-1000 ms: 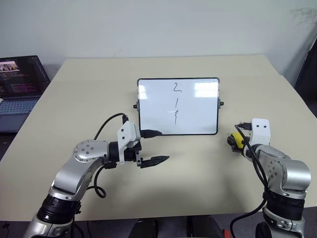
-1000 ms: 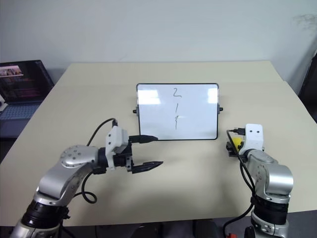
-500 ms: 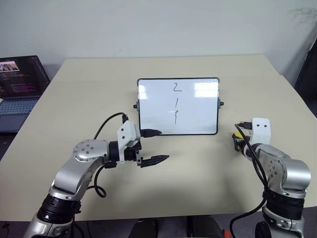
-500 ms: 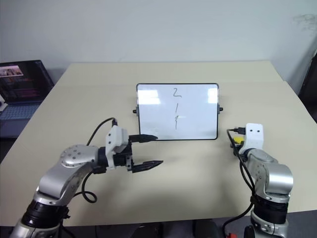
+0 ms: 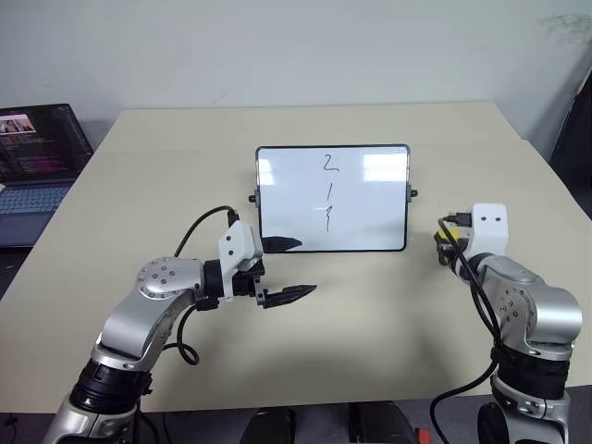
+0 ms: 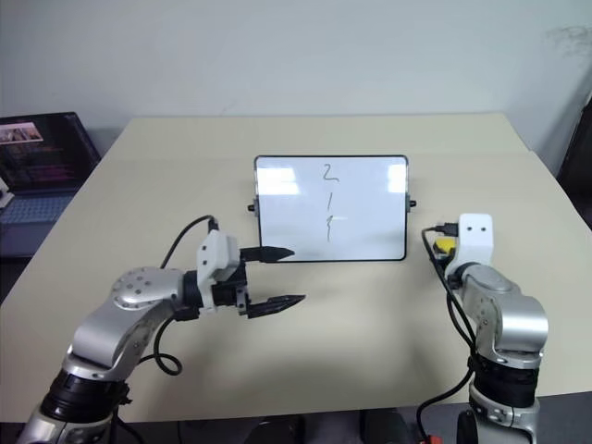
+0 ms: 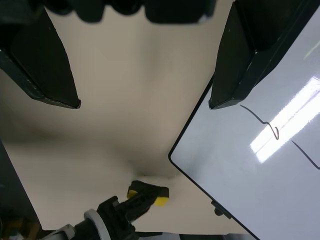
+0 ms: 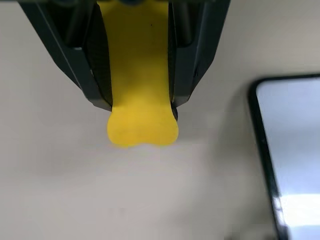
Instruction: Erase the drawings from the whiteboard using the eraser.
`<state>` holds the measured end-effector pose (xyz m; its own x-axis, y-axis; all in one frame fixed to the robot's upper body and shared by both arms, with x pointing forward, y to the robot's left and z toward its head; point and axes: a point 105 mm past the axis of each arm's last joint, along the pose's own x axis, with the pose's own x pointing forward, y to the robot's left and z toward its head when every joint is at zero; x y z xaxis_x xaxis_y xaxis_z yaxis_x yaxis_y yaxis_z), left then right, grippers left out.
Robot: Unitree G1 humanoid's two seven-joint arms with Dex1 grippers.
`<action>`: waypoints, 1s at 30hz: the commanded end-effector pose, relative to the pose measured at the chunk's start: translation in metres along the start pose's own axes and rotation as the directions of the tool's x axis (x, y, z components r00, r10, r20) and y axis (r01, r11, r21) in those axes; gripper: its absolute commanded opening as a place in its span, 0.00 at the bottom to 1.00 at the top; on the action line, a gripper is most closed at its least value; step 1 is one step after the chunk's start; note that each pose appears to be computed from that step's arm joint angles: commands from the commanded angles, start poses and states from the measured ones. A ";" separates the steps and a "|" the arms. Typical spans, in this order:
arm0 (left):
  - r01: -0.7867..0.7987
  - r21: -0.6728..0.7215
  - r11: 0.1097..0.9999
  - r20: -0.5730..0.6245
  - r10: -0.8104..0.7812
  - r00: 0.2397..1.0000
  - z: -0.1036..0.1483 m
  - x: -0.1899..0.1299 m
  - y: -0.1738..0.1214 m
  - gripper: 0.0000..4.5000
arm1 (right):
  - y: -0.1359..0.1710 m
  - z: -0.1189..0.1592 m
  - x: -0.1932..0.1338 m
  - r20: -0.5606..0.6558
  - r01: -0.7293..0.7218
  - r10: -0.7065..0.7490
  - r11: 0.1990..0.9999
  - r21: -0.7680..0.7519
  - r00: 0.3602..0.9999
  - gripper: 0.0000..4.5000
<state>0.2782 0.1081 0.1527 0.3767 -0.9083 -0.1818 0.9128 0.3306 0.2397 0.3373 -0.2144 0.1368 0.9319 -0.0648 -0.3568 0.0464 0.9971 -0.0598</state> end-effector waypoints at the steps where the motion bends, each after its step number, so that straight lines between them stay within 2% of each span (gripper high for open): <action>1: -0.136 0.072 0.988 0.055 0.132 0.990 0.019 -0.005 0.019 1.00 | 0.014 0.048 -0.006 0.217 -0.031 0.054 0.994 -0.108 0.975 0.25; 7: -0.355 0.098 0.930 0.039 0.353 0.935 0.010 -0.009 0.046 1.00 | 0.035 0.071 -0.006 0.345 -0.079 0.148 0.975 -0.209 0.927 0.25; 13: -0.480 0.082 0.874 0.021 0.480 0.877 -0.003 -0.010 0.052 1.00 | 0.068 0.092 -0.002 0.438 -0.133 0.252 0.949 -0.285 0.863 0.25; 22: -0.578 0.031 0.815 0.030 0.578 0.816 -0.012 -0.006 0.060 1.00 | 0.114 0.116 0.007 0.521 -0.207 0.382 0.908 -0.363 0.763 0.25; 30: -0.585 0.031 0.811 0.041 0.583 0.811 -0.014 0.003 0.061 1.00 | 0.156 0.138 0.015 0.554 -0.278 0.476 0.871 -0.405 0.683 0.25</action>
<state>0.3369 0.1310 0.1440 0.8356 -0.5493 -0.0058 0.5257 0.7967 0.2982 0.4107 -0.0613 0.2338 0.8858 0.4266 0.1827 -0.3604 0.8804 -0.3081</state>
